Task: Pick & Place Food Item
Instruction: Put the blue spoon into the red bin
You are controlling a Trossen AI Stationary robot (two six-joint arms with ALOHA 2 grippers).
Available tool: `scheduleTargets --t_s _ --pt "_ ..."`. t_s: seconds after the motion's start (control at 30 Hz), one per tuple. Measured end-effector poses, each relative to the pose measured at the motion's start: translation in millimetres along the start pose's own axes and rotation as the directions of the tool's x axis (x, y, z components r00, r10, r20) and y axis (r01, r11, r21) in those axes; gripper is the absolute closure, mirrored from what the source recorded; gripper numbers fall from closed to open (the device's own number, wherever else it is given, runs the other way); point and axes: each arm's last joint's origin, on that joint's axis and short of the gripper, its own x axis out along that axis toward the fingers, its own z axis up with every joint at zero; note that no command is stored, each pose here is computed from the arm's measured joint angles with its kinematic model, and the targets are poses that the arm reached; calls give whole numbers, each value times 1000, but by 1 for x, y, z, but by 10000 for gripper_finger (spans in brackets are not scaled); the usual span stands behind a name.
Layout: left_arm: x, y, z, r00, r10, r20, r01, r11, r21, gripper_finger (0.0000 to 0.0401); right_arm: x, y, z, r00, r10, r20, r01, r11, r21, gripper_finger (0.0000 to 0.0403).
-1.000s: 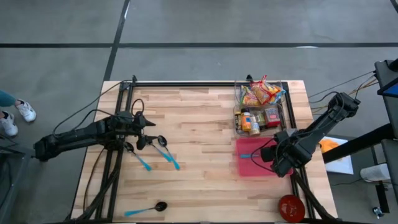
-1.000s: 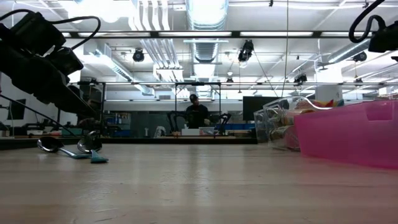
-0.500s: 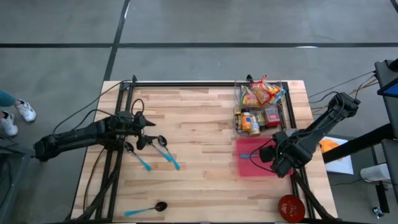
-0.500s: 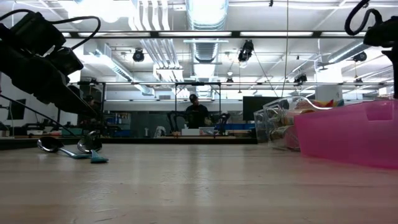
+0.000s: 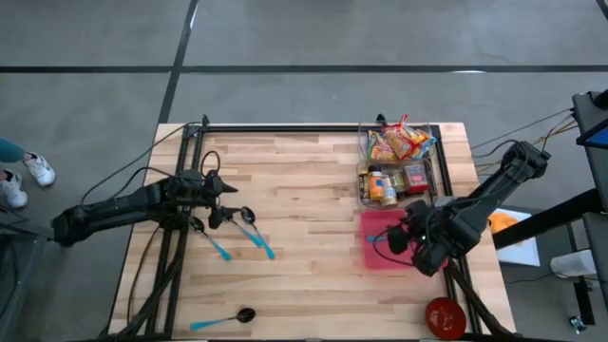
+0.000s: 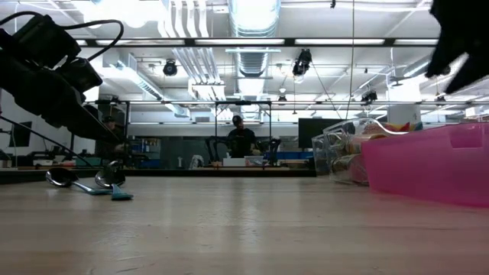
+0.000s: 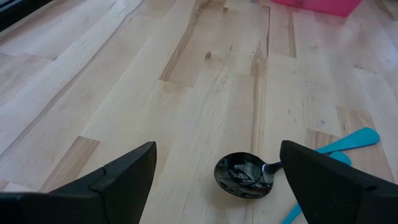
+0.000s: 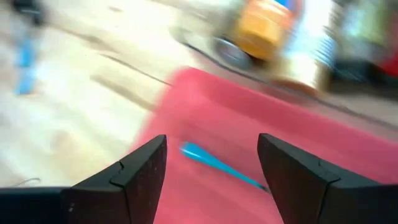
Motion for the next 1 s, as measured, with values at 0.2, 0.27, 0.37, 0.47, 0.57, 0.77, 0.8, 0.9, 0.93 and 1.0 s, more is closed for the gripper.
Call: scheduleTargets --t_s 0.2,0.27,0.37,0.47,0.57,0.77,0.8,0.9,0.93,1.0 --pt "0 0 0 1000 0 0 0 1000 0 56 0 25 8 986 140 87 -128 983 -129 153" --pt "0 0 0 1000 0 1 0 1000 0 56 4 35 12 981 169 98 -150 974 -172 153" --pt "0 0 0 1000 0 0 0 1000 0 56 13 53 17 965 234 115 -200 948 -248 153" --pt "0 0 0 1000 0 0 0 1000 0 56 25 72 23 947 301 115 -264 929 -261 154" --pt "0 0 0 1000 0 0 0 1000 0 56 38 88 29 925 366 102 -329 906 -266 162" --pt "0 0 0 1000 0 0 0 1000 0 56 68 112 39 876 479 53 -431 827 -361 205" --pt "0 0 0 1000 0 0 0 1000 0 56 74 115 40 874 484 53 -434 824 -364 212" --pt "0 0 0 1000 0 0 0 1000 0 56 94 122 44 863 501 62 -450 818 -358 233" --pt "0 0 0 1000 0 0 0 1000 0 56 101 124 44 862 504 56 -452 812 -369 238" --pt "0 0 0 1000 0 0 0 1000 0 56 115 128 46 851 524 38 -473 796 -377 248"
